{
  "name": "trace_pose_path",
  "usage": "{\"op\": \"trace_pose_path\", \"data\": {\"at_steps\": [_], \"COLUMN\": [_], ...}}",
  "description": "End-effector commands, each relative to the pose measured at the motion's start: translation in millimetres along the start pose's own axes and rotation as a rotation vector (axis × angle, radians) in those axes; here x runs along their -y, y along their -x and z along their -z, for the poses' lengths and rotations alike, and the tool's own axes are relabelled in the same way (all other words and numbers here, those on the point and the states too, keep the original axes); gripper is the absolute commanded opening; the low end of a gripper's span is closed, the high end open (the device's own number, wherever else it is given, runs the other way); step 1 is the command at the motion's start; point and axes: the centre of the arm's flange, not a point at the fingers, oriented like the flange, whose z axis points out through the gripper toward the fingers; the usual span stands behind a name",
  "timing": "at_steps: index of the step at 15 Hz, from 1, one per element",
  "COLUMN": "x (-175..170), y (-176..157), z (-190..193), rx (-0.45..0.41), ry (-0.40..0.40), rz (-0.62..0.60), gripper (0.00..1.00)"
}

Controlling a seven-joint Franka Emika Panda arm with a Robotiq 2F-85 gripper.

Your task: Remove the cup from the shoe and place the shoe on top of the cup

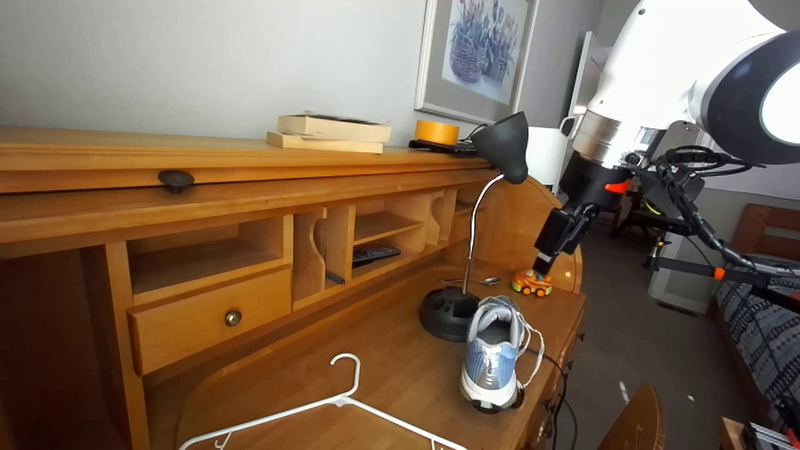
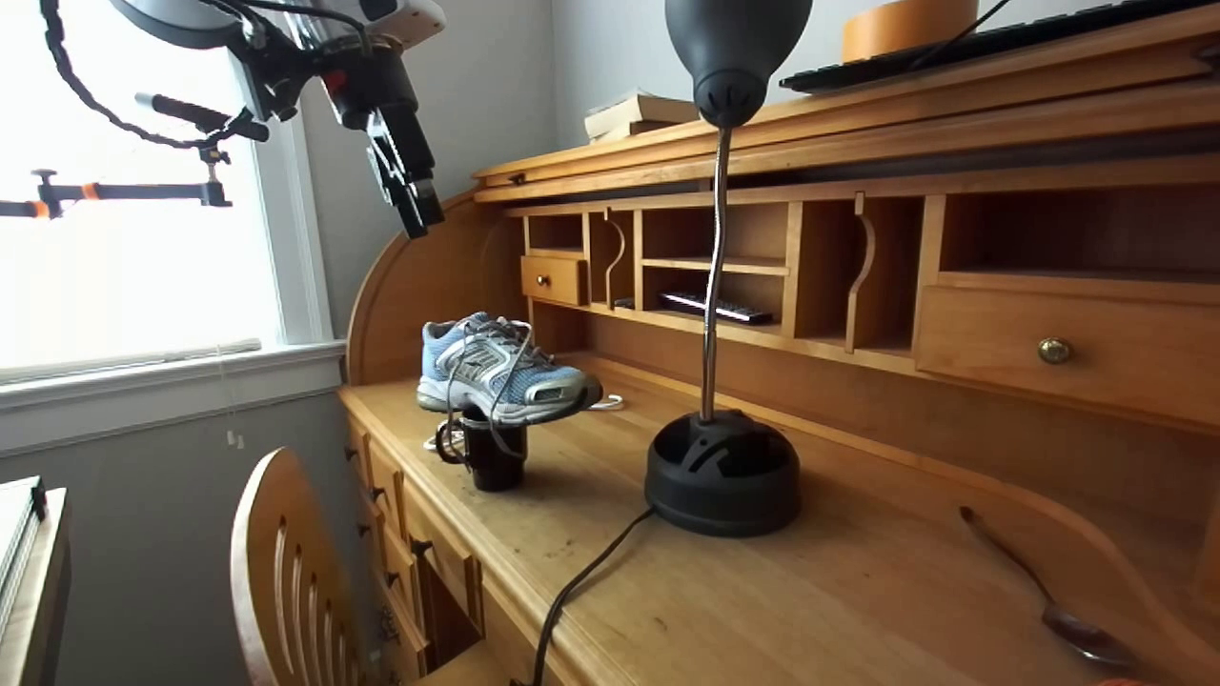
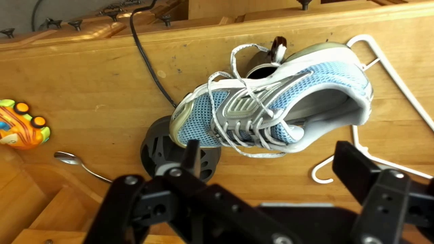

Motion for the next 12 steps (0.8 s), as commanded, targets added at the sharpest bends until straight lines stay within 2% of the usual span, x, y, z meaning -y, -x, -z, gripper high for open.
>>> {"op": "trace_pose_path", "data": {"at_steps": [1,3,12], "x": [-10.1,-5.9,-8.1], "y": [4.0,-0.9,-1.1], "z": [10.3,4.0,5.2], "rx": [0.024,0.001,0.005], "ry": [-0.005,0.001,0.002], "rz": [0.017,0.01,0.017], "gripper": [1.0,1.0,1.0]}}
